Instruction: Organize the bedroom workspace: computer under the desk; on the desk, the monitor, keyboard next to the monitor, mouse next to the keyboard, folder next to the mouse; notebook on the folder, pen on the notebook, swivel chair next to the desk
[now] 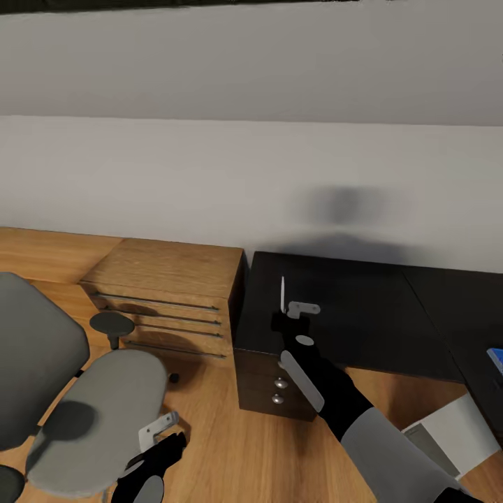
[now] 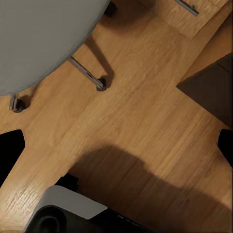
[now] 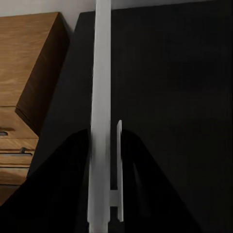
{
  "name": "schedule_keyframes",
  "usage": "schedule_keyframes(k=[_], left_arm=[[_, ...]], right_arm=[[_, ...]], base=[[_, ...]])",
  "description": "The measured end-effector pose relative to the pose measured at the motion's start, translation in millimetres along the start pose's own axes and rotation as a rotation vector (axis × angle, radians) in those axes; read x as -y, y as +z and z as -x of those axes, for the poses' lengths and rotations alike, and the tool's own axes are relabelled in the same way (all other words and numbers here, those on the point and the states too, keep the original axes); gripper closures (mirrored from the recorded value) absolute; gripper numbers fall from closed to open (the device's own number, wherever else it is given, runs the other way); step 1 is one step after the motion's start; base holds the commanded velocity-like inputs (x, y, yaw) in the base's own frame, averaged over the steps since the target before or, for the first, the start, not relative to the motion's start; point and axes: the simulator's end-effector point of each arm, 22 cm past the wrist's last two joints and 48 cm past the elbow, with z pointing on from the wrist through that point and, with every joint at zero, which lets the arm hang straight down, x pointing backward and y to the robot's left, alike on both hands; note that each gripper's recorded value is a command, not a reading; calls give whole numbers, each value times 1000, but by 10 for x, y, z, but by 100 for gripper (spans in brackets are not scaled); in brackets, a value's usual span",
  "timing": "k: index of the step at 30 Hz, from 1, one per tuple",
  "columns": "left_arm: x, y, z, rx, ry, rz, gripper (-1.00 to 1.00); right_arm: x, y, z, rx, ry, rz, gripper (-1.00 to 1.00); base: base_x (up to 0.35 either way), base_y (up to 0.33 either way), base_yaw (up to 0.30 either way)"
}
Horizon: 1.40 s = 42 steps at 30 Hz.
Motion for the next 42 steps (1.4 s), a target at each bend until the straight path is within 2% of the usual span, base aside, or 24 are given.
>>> schedule_keyframes(k=[3, 4, 6, 14, 15, 17, 21, 26, 30, 32, 35, 37, 40, 42], left_arm=[[52, -41, -145, -54, 42, -8, -100], [46, -48, -268, -99, 77, -3, -100], [5, -42, -337, -116, 89, 9, -100], [-397, 76, -871, -231, 149, 110, -100], [-508, 115, -1129, -276, 187, 129, -100], [-549, 137, -1283, -289, 213, 124, -100], [-603, 199, -1447, -274, 231, 99, -100], [-725, 271, -1686, -237, 292, 84, -100], [-782, 277, -1724, -212, 305, 89, -100], [-798, 289, -1717, -196, 303, 91, -100], [-816, 305, -1684, -165, 289, 95, -100], [-815, 314, -1645, -142, 277, 96, -100], [-812, 319, -1604, -122, 265, 97, -100], [-809, 320, -1586, -113, 260, 97, -100]], right_arm=[[116, -27, 73, 9, 13, -44, 100], [213, -42, 120, 16, 24, -82, 100], [229, -62, 151, 19, 27, -89, 100], [346, -115, 257, 32, 34, -113, 100], [392, -115, 272, 32, 40, -121, 100], [420, -124, 289, 32, 46, -126, 100], [439, -148, 308, 32, 51, -130, 100], [447, -179, 325, 33, 52, -132, 100], [516, -188, 340, 35, 58, -144, 100], [736, -159, 365, 36, 81, -181, 100], [1309, -113, 386, 26, 164, -283, 100], [1613, -107, 374, 17, 220, -336, 100], [1854, -116, 356, 10, 269, -379, 100], [1939, -124, 350, 9, 287, -395, 100]], base=[[-5, 0, -221], [-1, 0, -262], [-1, 0, -241], [0, 0, -67], [0, 0, -6], [0, 0, -4], [0, 0, -1], [0, 0, -7], [0, 0, -138], [0, 0, -208], [0, 0, -240], [0, 0, -260], [0, 0, -267], [0, 0, -272]])
